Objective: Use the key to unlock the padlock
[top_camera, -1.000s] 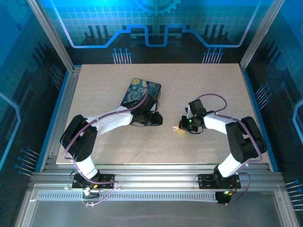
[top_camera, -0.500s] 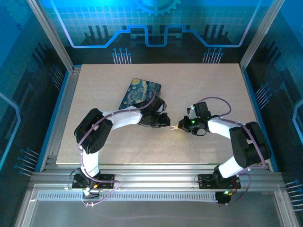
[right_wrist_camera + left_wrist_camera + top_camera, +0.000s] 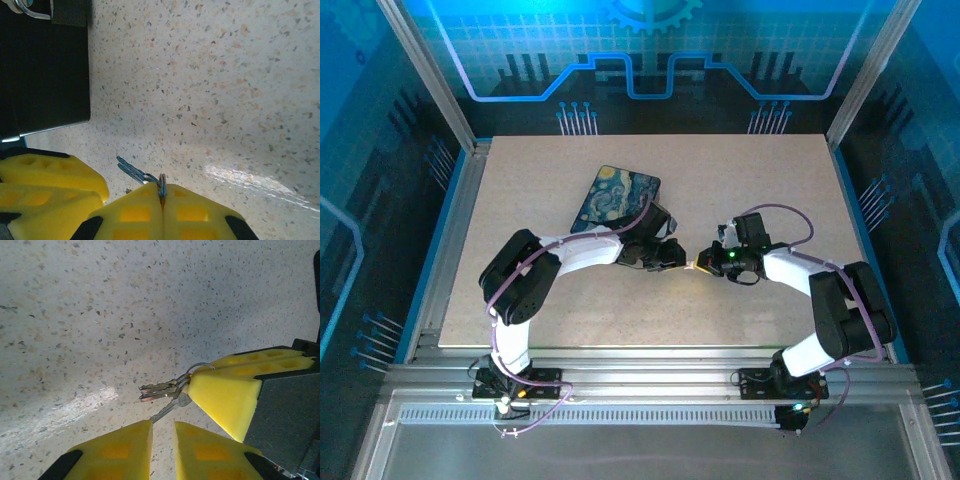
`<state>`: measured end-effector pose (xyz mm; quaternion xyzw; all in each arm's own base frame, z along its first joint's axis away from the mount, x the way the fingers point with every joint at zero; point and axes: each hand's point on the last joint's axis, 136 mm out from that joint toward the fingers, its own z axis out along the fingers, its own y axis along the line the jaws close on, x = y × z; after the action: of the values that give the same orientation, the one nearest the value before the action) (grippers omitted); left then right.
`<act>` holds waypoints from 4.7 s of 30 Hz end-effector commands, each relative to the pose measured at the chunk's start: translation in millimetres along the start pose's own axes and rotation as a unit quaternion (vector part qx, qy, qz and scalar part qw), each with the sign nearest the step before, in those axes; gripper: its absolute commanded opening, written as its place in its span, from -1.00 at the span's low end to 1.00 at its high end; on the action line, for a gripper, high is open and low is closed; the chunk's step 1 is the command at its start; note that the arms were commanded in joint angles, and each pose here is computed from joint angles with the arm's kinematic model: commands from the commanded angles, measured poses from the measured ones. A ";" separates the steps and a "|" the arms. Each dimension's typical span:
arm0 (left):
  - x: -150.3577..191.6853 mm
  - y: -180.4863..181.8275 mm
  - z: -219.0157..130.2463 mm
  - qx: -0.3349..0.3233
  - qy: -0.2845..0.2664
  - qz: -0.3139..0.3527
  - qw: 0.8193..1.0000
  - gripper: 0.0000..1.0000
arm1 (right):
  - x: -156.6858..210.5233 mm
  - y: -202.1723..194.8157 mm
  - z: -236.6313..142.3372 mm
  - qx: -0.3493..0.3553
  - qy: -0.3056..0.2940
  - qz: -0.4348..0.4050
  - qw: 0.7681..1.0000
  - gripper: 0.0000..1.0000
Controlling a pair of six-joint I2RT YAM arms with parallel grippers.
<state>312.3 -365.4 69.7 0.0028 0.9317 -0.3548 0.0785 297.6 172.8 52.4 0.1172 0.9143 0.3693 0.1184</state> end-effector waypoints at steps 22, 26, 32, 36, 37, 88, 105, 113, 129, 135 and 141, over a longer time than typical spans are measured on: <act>10.8 7.6 5.1 -0.004 0.014 -0.004 1.000 -0.45 | -10.4 26.6 -9.1 -0.057 -0.008 0.013 0.998 -1.00; 9.4 5.7 5.5 0.002 0.011 -0.006 1.000 -0.49 | -9.7 26.3 -8.7 -0.055 -0.006 0.012 0.998 -1.00; 7.9 3.6 6.4 0.009 0.009 -0.006 1.000 -0.54 | -6.3 25.0 -6.2 -0.054 0.001 0.012 0.998 -1.00; 8.6 4.7 7.8 0.009 0.010 -0.005 1.000 -0.57 | -3.4 24.0 -4.0 -0.053 0.006 0.011 0.999 -1.00; 8.4 5.6 8.1 0.009 0.010 -0.005 1.000 -0.59 | -3.0 23.6 -3.8 -0.053 0.007 0.011 0.999 -1.00; 15.0 -34.3 -68.5 0.181 0.072 0.346 0.918 -1.00 | 9.5 74.9 -55.8 -0.119 0.007 0.013 0.993 -0.30; -3.0 -18.8 -73.7 0.142 0.028 0.360 0.922 -1.00 | 20.8 70.5 -45.9 -0.121 0.044 -0.012 0.992 -0.20; -25.6 -22.1 -74.9 0.078 -0.077 0.518 0.848 -1.00 | 2.0 77.6 -51.2 -0.120 0.005 0.114 0.986 -0.02; -22.0 -58.8 -91.4 0.068 -0.231 0.774 0.585 -1.00 | -26.6 98.1 -65.9 -0.130 -0.032 0.176 0.975 -0.08; -23.0 -57.9 -94.1 0.052 -0.247 0.780 0.573 -1.00 | -19.2 105.5 -56.5 -0.138 -0.011 0.171 0.976 -0.12; -26.3 -58.1 -91.4 0.043 -0.255 0.783 0.566 -1.00 | -15.8 105.2 -49.9 -0.136 -0.004 0.169 0.976 -0.13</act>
<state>324.3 -344.6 167.5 0.6372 0.5197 -0.1942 0.5350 309.0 203.7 161.7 0.2576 0.8247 0.4979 0.0754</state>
